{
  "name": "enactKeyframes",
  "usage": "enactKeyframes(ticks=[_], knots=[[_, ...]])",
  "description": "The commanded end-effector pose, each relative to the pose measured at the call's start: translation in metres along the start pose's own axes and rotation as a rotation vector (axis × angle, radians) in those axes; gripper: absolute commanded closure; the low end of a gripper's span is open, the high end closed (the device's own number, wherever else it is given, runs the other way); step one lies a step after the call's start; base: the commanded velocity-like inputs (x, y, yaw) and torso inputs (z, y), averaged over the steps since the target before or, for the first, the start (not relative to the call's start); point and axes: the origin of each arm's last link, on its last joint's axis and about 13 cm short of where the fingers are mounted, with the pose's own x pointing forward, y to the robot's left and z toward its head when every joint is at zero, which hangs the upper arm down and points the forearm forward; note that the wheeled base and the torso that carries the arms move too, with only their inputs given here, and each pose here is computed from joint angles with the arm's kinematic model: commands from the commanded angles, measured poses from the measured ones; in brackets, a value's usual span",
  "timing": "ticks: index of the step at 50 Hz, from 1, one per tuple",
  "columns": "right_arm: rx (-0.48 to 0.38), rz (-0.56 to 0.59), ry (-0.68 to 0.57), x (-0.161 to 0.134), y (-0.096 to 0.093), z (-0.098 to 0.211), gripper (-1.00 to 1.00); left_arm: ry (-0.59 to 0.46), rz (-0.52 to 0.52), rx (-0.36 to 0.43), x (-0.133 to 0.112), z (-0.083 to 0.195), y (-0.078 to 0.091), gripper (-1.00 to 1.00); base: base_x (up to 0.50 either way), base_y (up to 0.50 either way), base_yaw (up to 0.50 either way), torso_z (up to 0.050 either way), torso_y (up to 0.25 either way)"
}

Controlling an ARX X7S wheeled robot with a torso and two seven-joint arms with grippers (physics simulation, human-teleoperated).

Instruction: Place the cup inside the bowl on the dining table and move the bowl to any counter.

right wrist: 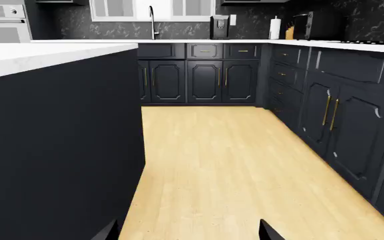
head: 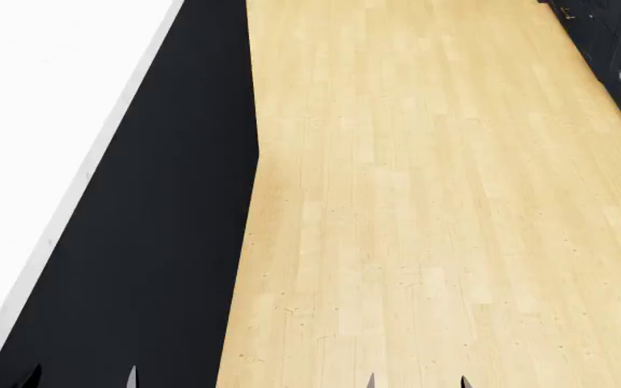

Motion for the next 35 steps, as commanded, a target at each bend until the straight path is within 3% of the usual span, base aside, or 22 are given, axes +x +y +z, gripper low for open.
enactKeyframes(ticks=[1,21,35], knots=[[-0.001,0.001,0.008,0.0,0.0011,0.0002,-1.0,-0.005,0.007,0.001,0.0019,0.002,-0.0028,-1.0,0.0,0.0,0.0,0.0,0.0],[-0.012,-0.011,0.012,-0.0009,-0.0008,0.0005,-1.0,-0.013,0.016,0.015,0.0019,0.0048,-0.0027,-1.0,0.0,0.0,0.0,0.0,0.0],[-0.01,-0.015,0.017,-0.0014,-0.0007,0.0001,-1.0,-0.02,0.015,0.019,0.0024,0.0041,-0.0032,-1.0,-0.48,0.0,0.0,0.0,0.0]])
